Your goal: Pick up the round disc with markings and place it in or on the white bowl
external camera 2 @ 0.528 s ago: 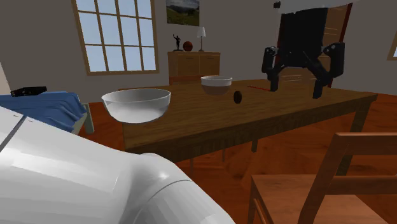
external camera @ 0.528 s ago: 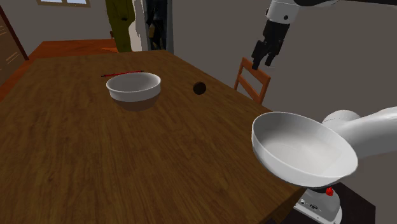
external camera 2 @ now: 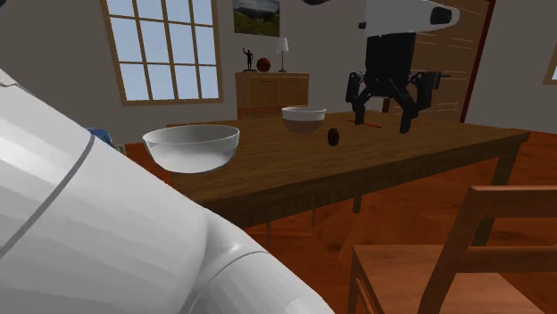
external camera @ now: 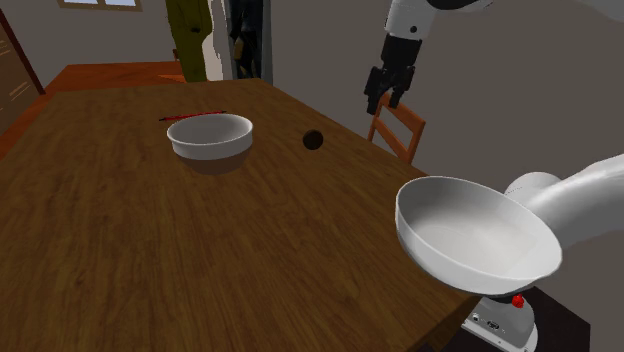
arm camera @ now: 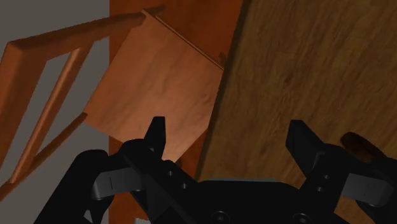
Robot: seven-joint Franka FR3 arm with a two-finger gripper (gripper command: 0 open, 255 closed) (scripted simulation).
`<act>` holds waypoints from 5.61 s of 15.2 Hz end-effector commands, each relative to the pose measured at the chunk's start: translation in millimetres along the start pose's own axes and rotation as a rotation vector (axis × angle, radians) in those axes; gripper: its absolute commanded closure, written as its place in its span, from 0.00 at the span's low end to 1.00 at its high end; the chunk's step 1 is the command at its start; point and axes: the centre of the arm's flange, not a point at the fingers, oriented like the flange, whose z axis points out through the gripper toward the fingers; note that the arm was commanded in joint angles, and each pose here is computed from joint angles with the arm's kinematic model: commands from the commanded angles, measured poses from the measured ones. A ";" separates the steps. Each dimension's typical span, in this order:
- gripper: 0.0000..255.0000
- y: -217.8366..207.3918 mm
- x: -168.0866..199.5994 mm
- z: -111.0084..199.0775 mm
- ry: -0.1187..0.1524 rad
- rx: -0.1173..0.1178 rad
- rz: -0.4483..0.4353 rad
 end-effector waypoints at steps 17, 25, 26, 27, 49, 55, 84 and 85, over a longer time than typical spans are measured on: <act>0.00 -152.5 73.2 55.5 -0.078 0.074 -0.083; 0.00 -153.8 71.7 74.2 -0.078 0.074 -0.083; 0.00 -153.8 71.7 74.2 -0.078 0.074 -0.083; 0.00 -153.8 71.7 74.2 -0.078 0.074 -0.083; 1.00 -155.4 76.9 16.4 -0.078 0.074 -0.083; 1.00 -156.2 79.8 -15.1 -0.078 0.074 -0.083; 1.00 -200.4 -161.8 -87.2 -0.078 0.074 -0.083; 1.00 -202.6 -174.7 -88.2 -0.078 0.074 -0.083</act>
